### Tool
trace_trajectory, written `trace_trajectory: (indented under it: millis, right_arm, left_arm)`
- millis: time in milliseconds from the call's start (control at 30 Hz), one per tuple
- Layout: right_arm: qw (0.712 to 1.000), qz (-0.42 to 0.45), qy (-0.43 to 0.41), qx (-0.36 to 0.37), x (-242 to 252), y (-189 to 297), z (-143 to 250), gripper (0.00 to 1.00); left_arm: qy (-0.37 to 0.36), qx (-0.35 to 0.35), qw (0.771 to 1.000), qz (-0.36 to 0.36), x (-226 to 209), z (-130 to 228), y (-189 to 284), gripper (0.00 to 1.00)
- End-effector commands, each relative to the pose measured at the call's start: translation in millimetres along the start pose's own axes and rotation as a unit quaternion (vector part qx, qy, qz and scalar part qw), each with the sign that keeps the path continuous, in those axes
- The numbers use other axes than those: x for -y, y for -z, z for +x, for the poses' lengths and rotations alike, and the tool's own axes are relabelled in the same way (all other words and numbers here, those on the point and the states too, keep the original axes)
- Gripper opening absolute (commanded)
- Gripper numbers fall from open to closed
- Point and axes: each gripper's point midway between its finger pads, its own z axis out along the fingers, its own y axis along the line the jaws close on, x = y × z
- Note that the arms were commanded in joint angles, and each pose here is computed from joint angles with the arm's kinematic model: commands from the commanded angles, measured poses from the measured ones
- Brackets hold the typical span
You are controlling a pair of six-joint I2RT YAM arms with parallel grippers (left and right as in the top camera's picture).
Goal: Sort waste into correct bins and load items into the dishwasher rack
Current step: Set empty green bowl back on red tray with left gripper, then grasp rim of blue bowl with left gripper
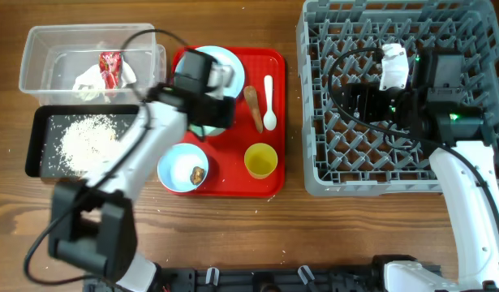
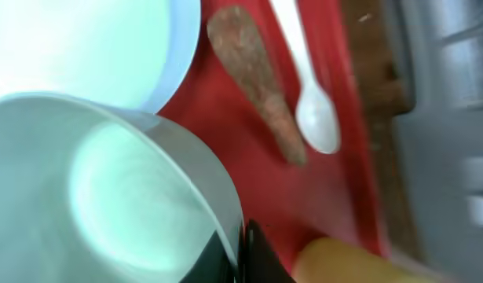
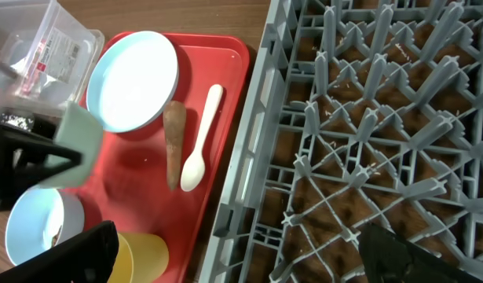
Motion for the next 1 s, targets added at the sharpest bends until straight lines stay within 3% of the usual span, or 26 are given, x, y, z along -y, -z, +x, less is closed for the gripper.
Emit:
trace_trajectory:
  millis: [0,100,167,267,300,333,433,600,733,800,833,967]
  right_arm:
    - [1.000,-0.001,-0.003,-0.002,-2,-1,-2,1.00]
    - [1.000,-0.001,-0.004,-0.005,-2,-1,0,1.00]
    - [1.000,-0.001,-0.003,-0.006,-2,-1,0,1.00]
    - [1.000,-0.001,-0.003,-0.006,-2,-1,0,1.00]
    - [1.000,-0.001,-0.003,-0.006,-2,-1,0,1.00]
    - [1.000,-0.001,-0.003,-0.005,-2,-1,0,0.99]
    - [1.000,-0.001,-0.003,-0.006,-1,-3,-1,1.00]
    - [1.000,-0.001,-0.011,-0.024,3,-12,6,1.00]
    - [0.999,-0.001,-0.017,-0.032,5,-18,9,1.00]
    - [0.999,-0.001,-0.026,-0.033,5,-19,9,1.00]
    - [0.999,-0.001,-0.025,-0.034,5,-19,9,1.00]
    - [0.999,-0.001,-0.026,-0.035,5,-19,10,1.00]
  left_arm:
    - [-0.038,-0.021,0.992,-0.119,-12,14,-26,0.12]
    - [-0.052,-0.035,0.991,-0.116,-2,22,-36,0.29]
    - [-0.047,-0.025,0.992,-0.113,1,17,-35,0.49]
    - [0.058,-0.016,0.991,-0.124,-8,6,-11,0.68]
    - [0.108,-0.040,0.987,-0.113,-6,11,12,0.82]
    - [0.132,-0.058,0.984,-0.103,-4,17,27,0.89]
    - [0.164,-0.128,0.970,-0.125,-11,57,48,0.91]
    - [0.200,-0.163,0.954,-0.149,-29,106,14,0.82]
    - [0.184,-0.139,0.963,-0.137,-37,121,-19,0.69]
    - [0.183,-0.123,0.967,-0.131,-39,123,-29,0.53]
    - [0.183,-0.120,0.967,-0.130,-39,121,-30,0.37]
    - [0.185,-0.120,0.967,-0.130,-38,120,-25,0.04]
